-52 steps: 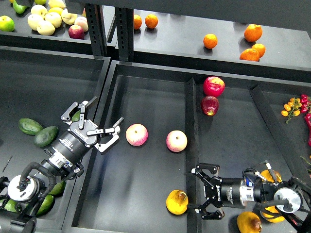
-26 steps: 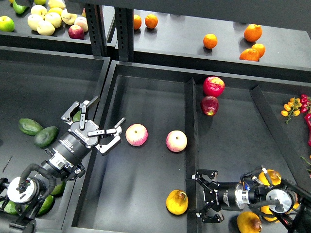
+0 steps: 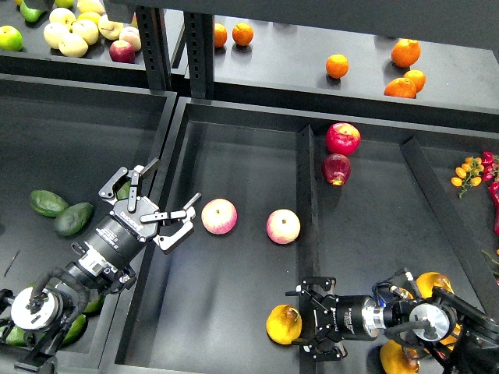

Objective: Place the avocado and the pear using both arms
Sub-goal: 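Move the right gripper down to the yellow pear near the robot, then close the right gripper around the yellow pear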

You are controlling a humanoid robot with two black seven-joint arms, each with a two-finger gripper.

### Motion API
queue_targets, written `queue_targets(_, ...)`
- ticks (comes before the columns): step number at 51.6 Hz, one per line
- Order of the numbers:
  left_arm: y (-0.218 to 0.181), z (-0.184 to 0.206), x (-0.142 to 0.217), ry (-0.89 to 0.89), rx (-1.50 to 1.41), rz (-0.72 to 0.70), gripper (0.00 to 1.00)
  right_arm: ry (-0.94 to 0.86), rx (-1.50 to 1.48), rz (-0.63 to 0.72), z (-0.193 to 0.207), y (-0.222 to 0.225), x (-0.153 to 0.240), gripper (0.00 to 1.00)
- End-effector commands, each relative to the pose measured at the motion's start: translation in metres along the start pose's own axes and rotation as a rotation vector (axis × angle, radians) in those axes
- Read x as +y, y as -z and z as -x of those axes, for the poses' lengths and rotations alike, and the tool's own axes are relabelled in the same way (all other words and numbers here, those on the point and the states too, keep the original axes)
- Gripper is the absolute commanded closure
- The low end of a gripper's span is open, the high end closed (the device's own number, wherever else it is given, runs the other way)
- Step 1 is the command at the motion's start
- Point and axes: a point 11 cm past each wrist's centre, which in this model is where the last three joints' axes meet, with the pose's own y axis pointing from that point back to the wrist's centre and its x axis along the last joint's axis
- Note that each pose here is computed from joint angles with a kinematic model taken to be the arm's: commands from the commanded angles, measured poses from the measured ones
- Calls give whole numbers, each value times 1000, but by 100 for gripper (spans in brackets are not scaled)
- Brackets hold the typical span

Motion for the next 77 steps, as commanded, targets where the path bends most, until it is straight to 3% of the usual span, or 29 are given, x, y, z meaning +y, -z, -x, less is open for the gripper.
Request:
queue_targets(1,0,0,0,0,0,0,1,-2,-9,0,0,0,-4,9)
queue_targets(52,3,4,5,6,1,2,1,-2,-34,-4,1,-1,-11,45)
queue_targets(57,3,4,5,6,1,2,1,1,-38,-5,1,-2,-12,50)
queue_targets(65,3,4,5,8,0,1,1,12,-47,-17,3,0,-12,71)
queue_targets(77,3,4,6,6,1,3,1,17,-53,-22,4,0,-12,77)
